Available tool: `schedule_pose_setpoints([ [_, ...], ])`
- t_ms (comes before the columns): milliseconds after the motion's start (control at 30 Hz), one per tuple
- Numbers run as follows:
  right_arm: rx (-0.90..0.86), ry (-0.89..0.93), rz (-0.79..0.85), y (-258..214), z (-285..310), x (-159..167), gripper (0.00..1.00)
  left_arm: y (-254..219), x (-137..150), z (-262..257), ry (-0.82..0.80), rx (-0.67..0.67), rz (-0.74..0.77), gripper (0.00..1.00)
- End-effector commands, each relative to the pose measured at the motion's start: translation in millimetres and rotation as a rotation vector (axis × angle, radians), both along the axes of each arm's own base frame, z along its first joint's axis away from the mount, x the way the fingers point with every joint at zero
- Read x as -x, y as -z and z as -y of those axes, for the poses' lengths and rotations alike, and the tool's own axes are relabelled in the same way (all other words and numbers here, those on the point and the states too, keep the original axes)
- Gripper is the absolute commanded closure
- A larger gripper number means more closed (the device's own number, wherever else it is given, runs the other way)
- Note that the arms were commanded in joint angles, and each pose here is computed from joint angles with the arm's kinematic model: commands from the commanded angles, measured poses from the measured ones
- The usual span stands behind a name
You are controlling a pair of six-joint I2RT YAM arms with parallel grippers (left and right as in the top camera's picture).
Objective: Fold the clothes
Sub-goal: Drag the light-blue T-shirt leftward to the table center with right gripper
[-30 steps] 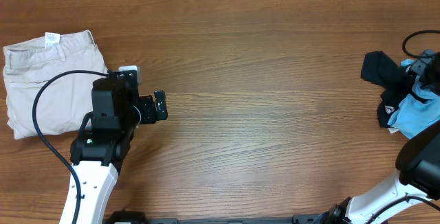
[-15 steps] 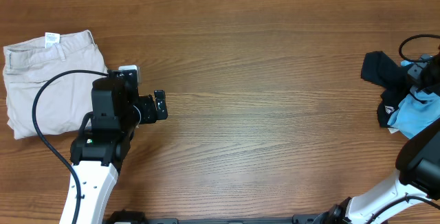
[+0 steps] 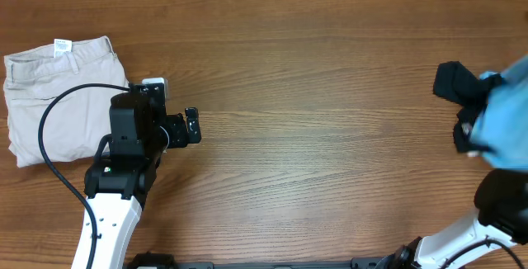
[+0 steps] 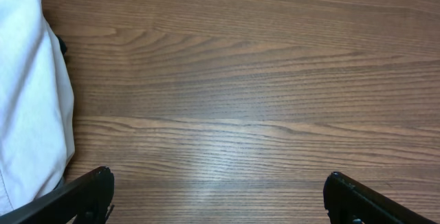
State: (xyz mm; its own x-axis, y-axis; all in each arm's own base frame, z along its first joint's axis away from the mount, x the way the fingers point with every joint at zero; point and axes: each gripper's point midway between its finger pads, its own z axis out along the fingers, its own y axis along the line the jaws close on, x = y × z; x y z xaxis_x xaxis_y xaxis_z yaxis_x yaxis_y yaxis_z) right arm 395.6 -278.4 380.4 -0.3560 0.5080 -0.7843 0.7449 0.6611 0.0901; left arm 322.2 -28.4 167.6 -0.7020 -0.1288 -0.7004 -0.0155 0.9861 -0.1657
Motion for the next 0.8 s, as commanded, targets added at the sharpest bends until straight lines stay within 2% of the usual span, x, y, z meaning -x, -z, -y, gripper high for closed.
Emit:
schedule_pose_setpoints([
  [0, 0.15, -0.059, 0.329, -138.2, -39.3, 39.6, 0.96, -7.1, -3.9, -0.3, -0.012, 0.021, 0.017, 0.0],
  [100, 0.158, -0.067, 0.371, -152.4, -45.5, 45.4, 0.96, -7.8, -4.6, -0.3, -0.012, 0.021, 0.021, 0.0],
  [300, 0.091, -0.136, 0.338, -130.7, -51.7, 29.3, 0.96, -7.7, -4.5, -0.3, -0.012, 0.021, 0.021, 0.0],
  [433, 0.127, -0.139, 0.382, -147.2, -53.0, 32.2, 0.96, -7.7, -4.5, -0.3, -0.012, 0.021, 0.021, 0.0],
  [500, 0.152, -0.103, 0.391, -153.9, -49.6, 39.6, 0.96, -7.8, -4.6, -0.3, -0.012, 0.021, 0.021, 0.0],
  [633, 0.17, 0.124, 0.35, -146.0, -22.4, 68.0, 0.96, -7.7, -4.5, -0.3, -0.012, 0.021, 0.021, 0.0],
  [767, 0.136, 0.023, 0.358, -143.7, -34.6, 55.9, 0.96, -8.0, -4.7, -0.3, -0.012, 0.021, 0.022, 0.0],
])
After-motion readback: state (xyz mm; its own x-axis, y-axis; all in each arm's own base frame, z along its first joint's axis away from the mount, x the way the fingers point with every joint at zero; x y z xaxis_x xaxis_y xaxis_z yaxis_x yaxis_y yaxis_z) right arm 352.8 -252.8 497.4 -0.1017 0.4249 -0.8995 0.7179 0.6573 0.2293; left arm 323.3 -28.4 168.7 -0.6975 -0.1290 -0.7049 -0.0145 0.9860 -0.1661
